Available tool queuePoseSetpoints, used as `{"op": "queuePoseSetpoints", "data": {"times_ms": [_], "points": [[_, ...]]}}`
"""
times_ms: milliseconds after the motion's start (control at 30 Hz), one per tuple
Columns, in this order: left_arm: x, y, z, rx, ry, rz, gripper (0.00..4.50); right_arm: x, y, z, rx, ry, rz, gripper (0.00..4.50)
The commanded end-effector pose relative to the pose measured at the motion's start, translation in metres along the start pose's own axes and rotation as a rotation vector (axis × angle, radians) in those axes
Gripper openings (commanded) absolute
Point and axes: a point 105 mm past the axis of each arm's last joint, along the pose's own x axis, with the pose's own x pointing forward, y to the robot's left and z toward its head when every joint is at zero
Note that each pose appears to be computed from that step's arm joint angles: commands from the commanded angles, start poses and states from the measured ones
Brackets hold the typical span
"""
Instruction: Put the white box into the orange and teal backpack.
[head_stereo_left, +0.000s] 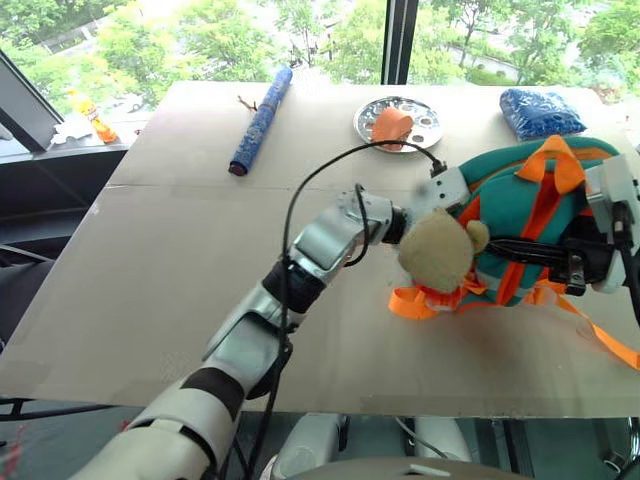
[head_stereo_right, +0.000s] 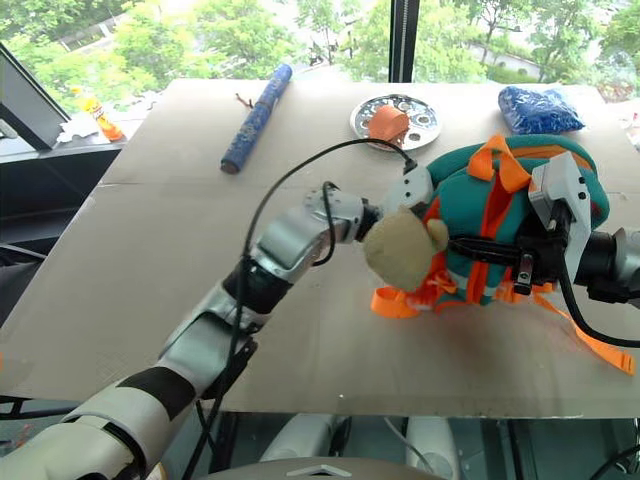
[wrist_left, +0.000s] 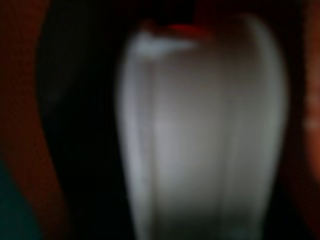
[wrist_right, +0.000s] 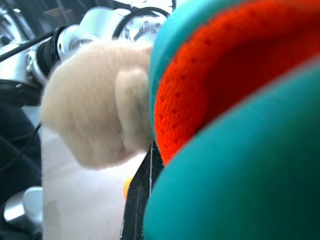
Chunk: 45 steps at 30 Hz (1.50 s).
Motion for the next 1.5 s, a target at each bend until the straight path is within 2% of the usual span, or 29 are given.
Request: {"op": "queuePoseSetpoints", "data": {"times_ms": [33,100,133,300,467,533,667,900,1000,1167,1267,1367,1433,1500], "points": [[-0.003,-0.003,0.005,-0.009,-0.043,-0.03,3.6,-0.006,0.002,0.012,-0.046,-0.043,-0.033,0.0],[-0.028,0.003,0.019,-0.052,-0.121,-0.027,4.36,-0.01,0.0,0.012,-0.04,-0.045,-0.056,0.0],[-0.043,0.007,0.024,-0.075,-0.151,-0.022,4.47,-0.012,-0.002,0.011,-0.037,-0.043,-0.068,0.0],[-0.108,0.008,0.041,-0.223,-0.268,-0.062,4.47,-0.017,-0.008,0.007,-0.029,-0.035,-0.104,0.0],[-0.142,0.007,0.047,-0.293,-0.34,-0.087,4.47,-0.015,-0.013,0.004,-0.029,-0.031,-0.113,0.0],[-0.152,0.012,0.042,-0.251,-0.339,-0.019,4.47,-0.01,-0.016,0.004,-0.033,-0.031,-0.107,0.0],[-0.178,0.007,0.045,-0.308,-0.377,-0.025,4.47,-0.005,-0.02,0.006,-0.042,-0.033,-0.099,0.0],[-0.191,-0.011,0.042,-0.288,-0.314,-0.077,4.47,0.003,-0.024,0.006,-0.053,-0.035,-0.08,0.0],[-0.177,-0.01,0.034,-0.255,-0.271,-0.055,4.47,0.005,-0.024,0.007,-0.054,-0.039,-0.073,0.0],[-0.133,-0.003,0.015,-0.23,-0.198,-0.002,4.47,0.008,-0.023,0.007,-0.057,-0.038,-0.062,0.0],[-0.125,0.004,0.016,-0.232,-0.222,0.04,3.6,0.007,-0.022,0.008,-0.057,-0.039,-0.06,0.0],[-0.125,-0.003,0.018,-0.201,-0.233,0.001,2.65,0.007,-0.021,0.007,-0.06,-0.037,-0.064,0.0],[-0.132,-0.001,0.021,-0.223,-0.271,0.003,2.21,0.007,-0.022,0.007,-0.06,-0.04,-0.07,0.0],[-0.141,0.004,0.025,-0.228,-0.304,0.025,2.11,0.005,-0.024,0.008,-0.068,-0.049,-0.09,0.0]]}}
